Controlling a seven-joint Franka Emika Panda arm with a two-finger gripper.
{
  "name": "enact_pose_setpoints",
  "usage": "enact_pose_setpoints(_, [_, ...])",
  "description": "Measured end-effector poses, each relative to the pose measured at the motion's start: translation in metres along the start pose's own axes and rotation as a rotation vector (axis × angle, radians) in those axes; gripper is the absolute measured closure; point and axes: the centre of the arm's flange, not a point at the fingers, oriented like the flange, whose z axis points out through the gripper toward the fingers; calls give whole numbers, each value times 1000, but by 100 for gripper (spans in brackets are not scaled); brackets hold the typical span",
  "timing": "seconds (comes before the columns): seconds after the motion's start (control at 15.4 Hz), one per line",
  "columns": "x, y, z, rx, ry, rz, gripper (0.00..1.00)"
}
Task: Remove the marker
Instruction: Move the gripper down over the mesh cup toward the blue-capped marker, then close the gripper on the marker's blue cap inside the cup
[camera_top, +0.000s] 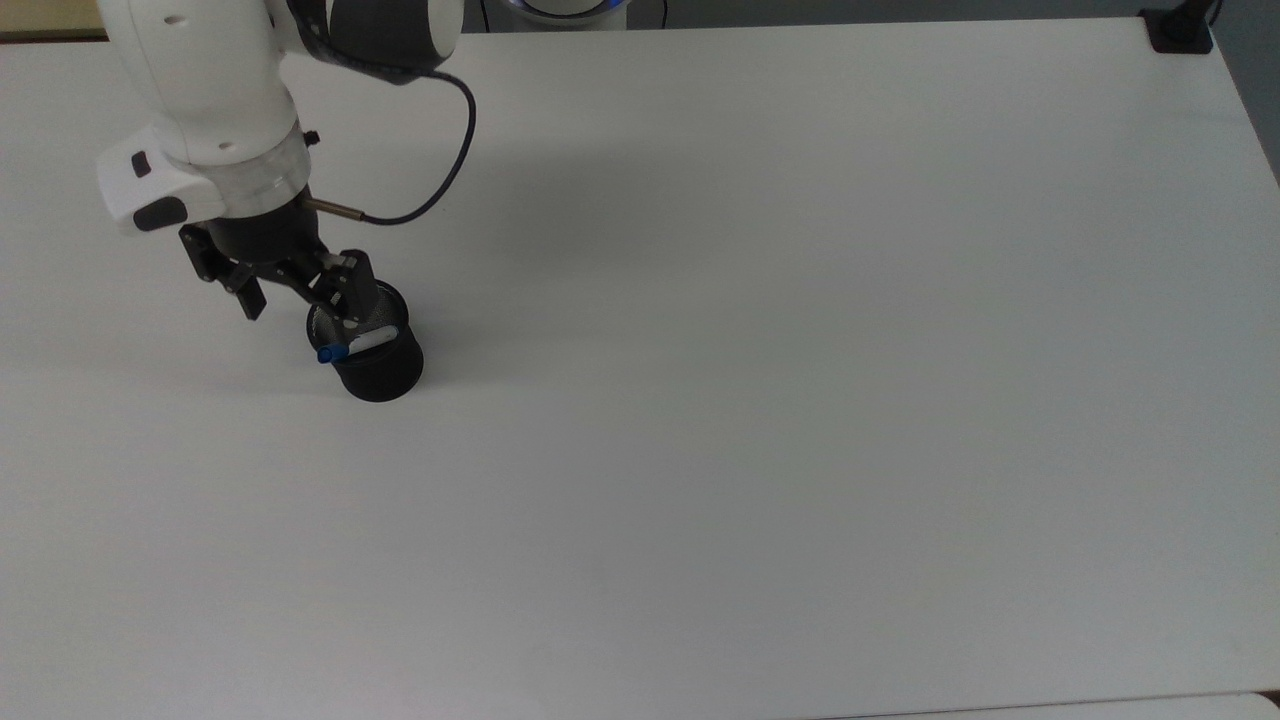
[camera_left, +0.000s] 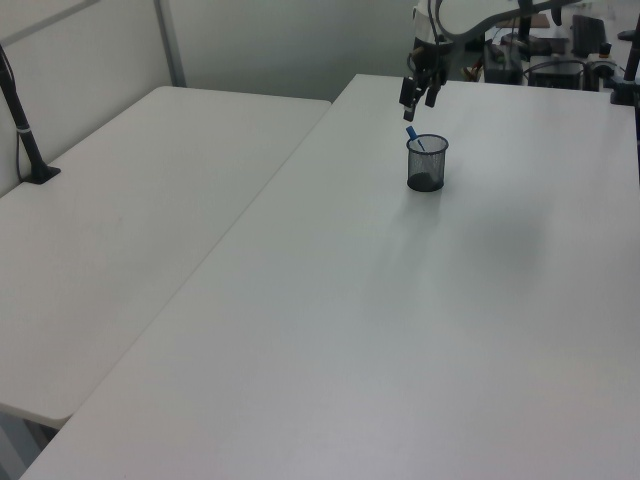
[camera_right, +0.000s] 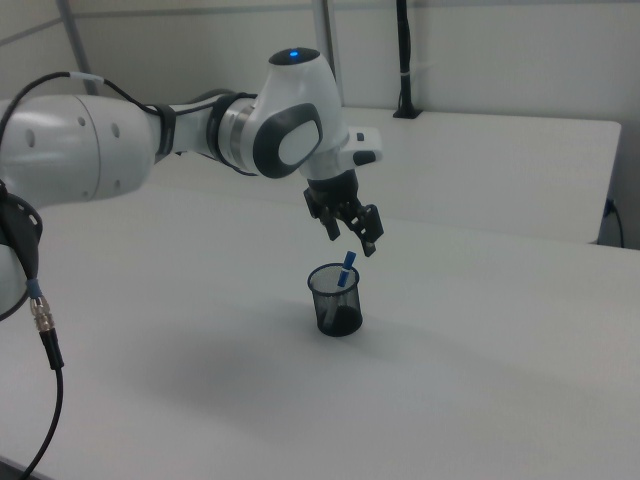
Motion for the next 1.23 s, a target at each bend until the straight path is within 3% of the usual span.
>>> enact_pose_setpoints(0.26, [5,-1,19,-1,25,1,19])
enact_pose_setpoints(0.32, [5,-1,22,-1,22,1,26])
enact_pose_setpoints(0.71, [5,-6,22,2,23,-6,32])
enact_pose_setpoints(0.97, [4,-8,24,4,19,-9,50])
enact_pose_setpoints(1.23, [3,-16,28,6,13,-19,58])
